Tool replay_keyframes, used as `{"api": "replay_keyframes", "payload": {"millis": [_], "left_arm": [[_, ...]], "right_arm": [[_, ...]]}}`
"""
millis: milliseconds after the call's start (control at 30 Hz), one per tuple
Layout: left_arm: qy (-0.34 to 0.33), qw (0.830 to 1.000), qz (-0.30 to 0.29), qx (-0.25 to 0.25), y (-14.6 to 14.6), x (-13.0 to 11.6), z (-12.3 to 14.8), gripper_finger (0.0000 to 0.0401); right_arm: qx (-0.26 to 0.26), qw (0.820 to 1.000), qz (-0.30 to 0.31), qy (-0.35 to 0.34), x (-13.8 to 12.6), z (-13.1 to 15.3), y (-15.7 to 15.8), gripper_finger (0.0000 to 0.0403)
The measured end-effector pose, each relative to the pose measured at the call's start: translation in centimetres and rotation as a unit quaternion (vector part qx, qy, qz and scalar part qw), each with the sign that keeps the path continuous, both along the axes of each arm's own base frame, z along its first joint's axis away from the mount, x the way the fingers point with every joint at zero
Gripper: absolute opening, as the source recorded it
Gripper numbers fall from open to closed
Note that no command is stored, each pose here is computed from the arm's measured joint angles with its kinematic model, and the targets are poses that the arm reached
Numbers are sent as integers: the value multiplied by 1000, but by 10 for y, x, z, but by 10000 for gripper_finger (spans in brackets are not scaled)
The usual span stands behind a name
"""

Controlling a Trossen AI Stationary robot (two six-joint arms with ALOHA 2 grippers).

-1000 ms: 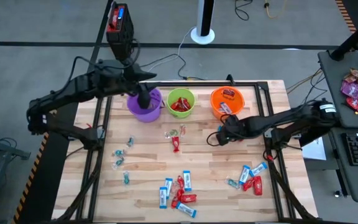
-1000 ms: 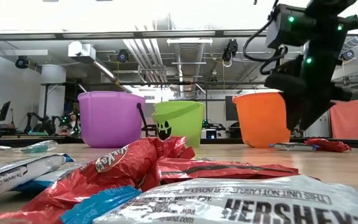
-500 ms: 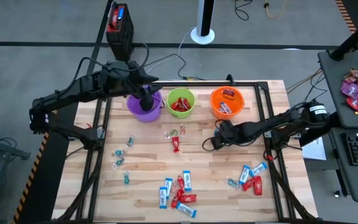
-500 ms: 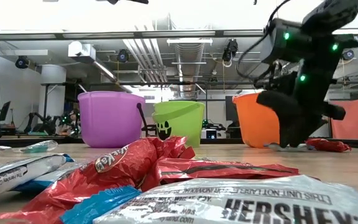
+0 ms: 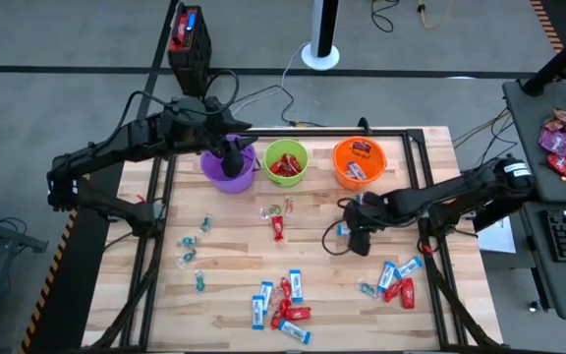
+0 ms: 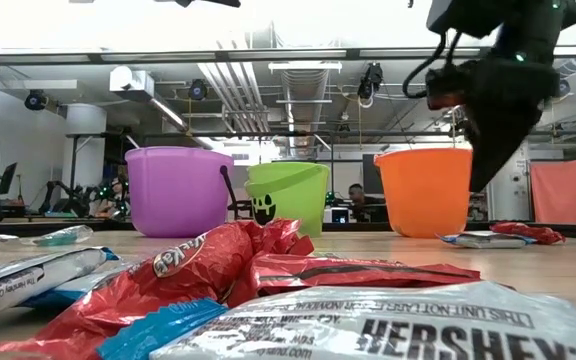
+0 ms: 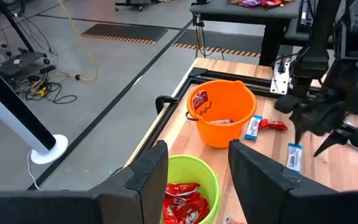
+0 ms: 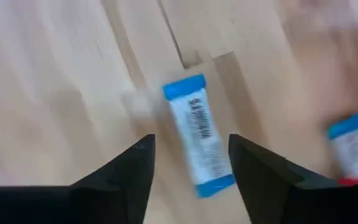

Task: Sort candy by brand, put in halloween buckets
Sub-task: Put the white chocolate bar into the orange bucket

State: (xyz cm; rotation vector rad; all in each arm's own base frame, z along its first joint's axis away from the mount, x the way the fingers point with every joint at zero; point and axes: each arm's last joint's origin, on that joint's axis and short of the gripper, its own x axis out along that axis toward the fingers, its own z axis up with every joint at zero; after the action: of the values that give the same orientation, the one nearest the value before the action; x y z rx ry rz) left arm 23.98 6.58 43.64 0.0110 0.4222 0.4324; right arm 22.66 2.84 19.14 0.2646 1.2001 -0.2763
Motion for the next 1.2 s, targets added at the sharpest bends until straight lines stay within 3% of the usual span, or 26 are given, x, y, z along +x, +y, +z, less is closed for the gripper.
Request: {"api": "replay_keyframes", "payload": {"millis": [67,167,300,467,633,833,933,1100,1200], "left_arm": [[1,1000,-1,2,0,0,0,153],[1,1000,-1,2,0,0,0,153],[2,1000,-3,4,0,0,0,153],[4,1000,-4,8,0,0,0,153],[4,1000,-5,9,0,0,0,153],[8,1000,-8,16,0,0,0,152],[11,1000,-11,22,0,0,0,152],[16,999,-14,31,0,0,0,152],[16,999,-14,31,0,0,0,152]], "right_arm": [[-38,998,55,17,0,-4,-4,214],[-55,994,90,42,2,-11,-12,237],[-30,987,137,72,8,-25,-14,252],[-4,983,141,119,13,-47,-13,245],[11,981,127,149,18,-65,-13,198],[30,980,124,153,21,-72,-11,80],[34,983,125,131,23,-67,-11,43],[41,990,102,89,20,-46,-11,37],[46,995,85,7,32,-6,-11,34]]}}
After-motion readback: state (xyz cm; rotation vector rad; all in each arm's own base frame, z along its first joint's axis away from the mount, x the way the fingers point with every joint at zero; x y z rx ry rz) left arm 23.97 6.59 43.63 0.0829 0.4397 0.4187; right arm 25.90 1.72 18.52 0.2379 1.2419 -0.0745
